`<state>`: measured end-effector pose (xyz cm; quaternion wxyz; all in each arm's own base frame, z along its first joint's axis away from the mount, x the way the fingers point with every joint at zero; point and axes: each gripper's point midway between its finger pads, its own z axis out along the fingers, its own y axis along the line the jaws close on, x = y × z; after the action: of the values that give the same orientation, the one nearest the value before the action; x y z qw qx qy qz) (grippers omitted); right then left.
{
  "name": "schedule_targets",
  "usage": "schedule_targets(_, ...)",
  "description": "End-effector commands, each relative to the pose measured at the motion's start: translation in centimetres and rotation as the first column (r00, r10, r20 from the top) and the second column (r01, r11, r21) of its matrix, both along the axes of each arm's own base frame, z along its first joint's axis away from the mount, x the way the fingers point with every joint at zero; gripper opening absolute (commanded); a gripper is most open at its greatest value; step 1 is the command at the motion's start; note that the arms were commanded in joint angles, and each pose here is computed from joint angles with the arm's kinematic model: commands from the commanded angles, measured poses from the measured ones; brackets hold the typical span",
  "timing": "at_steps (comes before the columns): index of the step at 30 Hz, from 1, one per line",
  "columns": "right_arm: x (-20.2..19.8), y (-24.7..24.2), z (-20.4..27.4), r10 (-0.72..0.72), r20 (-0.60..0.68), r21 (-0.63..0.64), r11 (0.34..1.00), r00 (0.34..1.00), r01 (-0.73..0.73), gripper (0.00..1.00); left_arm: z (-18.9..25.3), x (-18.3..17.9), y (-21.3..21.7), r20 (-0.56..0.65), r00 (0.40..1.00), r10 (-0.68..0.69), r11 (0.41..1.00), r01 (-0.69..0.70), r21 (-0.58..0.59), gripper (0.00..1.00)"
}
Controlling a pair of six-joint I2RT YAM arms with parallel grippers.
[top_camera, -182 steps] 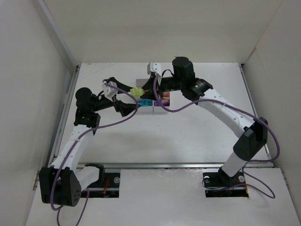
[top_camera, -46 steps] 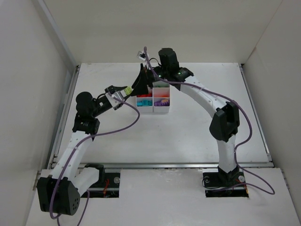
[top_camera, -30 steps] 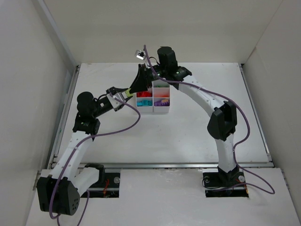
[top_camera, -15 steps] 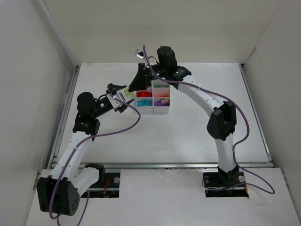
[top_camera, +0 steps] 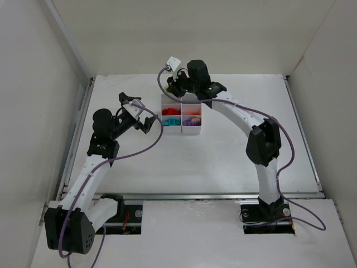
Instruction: Sort the legos into containers by color
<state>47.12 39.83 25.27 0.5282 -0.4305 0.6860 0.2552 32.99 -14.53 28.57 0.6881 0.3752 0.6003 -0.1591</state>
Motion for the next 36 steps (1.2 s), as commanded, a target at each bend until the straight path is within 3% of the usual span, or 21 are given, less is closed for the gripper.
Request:
schedule_targets(1,4.7,-2.0,2.0,-0.115,0.268,-0.11,0.983,0.956,0.149,0.0,-0.5,0.5,0.5,-0.09,0.994,0.065,0.993,-0.074,-0.095,1.0)
schedule_targets(9,2.7,-0.7,-1.5,0.087,0.297,-0.226,0.974,0.951,-0.018,0.0,-1.2,0.7,1.2,-0.1,0.988,0.116,0.988,-0.125,-0.09,1.0)
schedule_targets(17,3.5,-0.7,-3.2,0.077,0.287,-0.251,0.968,0.955,-0.002,0.03,-1.9,0.9,1.7,-0.102,0.986,0.135,0.986,-0.143,-0.081,1.0)
schedule_targets(18,3.3,-0.5,-3.2,0.087,0.285,-0.247,0.969,0.955,-0.014,0.18,-1.9,0.9,1.7,-0.102,0.986,0.135,0.986,-0.143,-0.081,1.0)
schedule_targets(20,3.0,-0.5,-4.0,0.1,0.265,-0.255,0.966,0.959,-0.03,0.29,-1.8,0.9,1.7,-0.096,0.986,0.135,0.987,-0.142,-0.074,1.0)
schedule_targets(22,2.5,-0.6,-3.4,0.107,0.268,-0.249,0.968,0.957,-0.038,0.51,-1.6,1.0,1.7,-0.087,0.987,0.135,0.987,-0.142,-0.077,1.0)
schedule_targets(23,2.4,-0.7,-3.8,0.108,0.261,-0.254,0.966,0.959,-0.04,0.63,-1.4,1.0,1.7,-0.078,0.988,0.135,0.987,-0.141,-0.079,1.0)
schedule_targets(24,2.3,-0.7,-3.2,0.107,0.268,-0.249,0.968,0.957,-0.038,0.91,-1.4,1.0,1.7,-0.078,0.988,0.135,0.987,-0.141,-0.08,1.0)
schedule_targets(25,2.2,-0.9,-3.1,0.107,0.268,-0.249,0.968,0.957,-0.038,1.0,-1.4,1.0,1.7,-0.078,0.988,0.135,0.987,-0.141,-0.08,1.0)
schedule_targets(31,2.7,-2.3,1.7,-0.038,0.298,-0.167,0.982,0.954,0.091,1.0,-1.4,1.0,1.7,-0.074,0.988,0.134,0.986,-0.141,-0.089,1.0)
schedule_targets(33,3.0,-3.8,4.9,-0.159,0.282,-0.069,0.98,0.946,0.185,1.0,-1.2,1.4,2.2,-0.083,0.982,0.17,0.978,-0.178,-0.109,1.0)
schedule_targets(36,5.3,-10.1,9.5,-0.478,0.191,0.128,0.878,0.857,0.461,1.0,-1.6,1.9,3.6,-0.099,0.96,0.261,0.952,-0.273,-0.138,1.0)
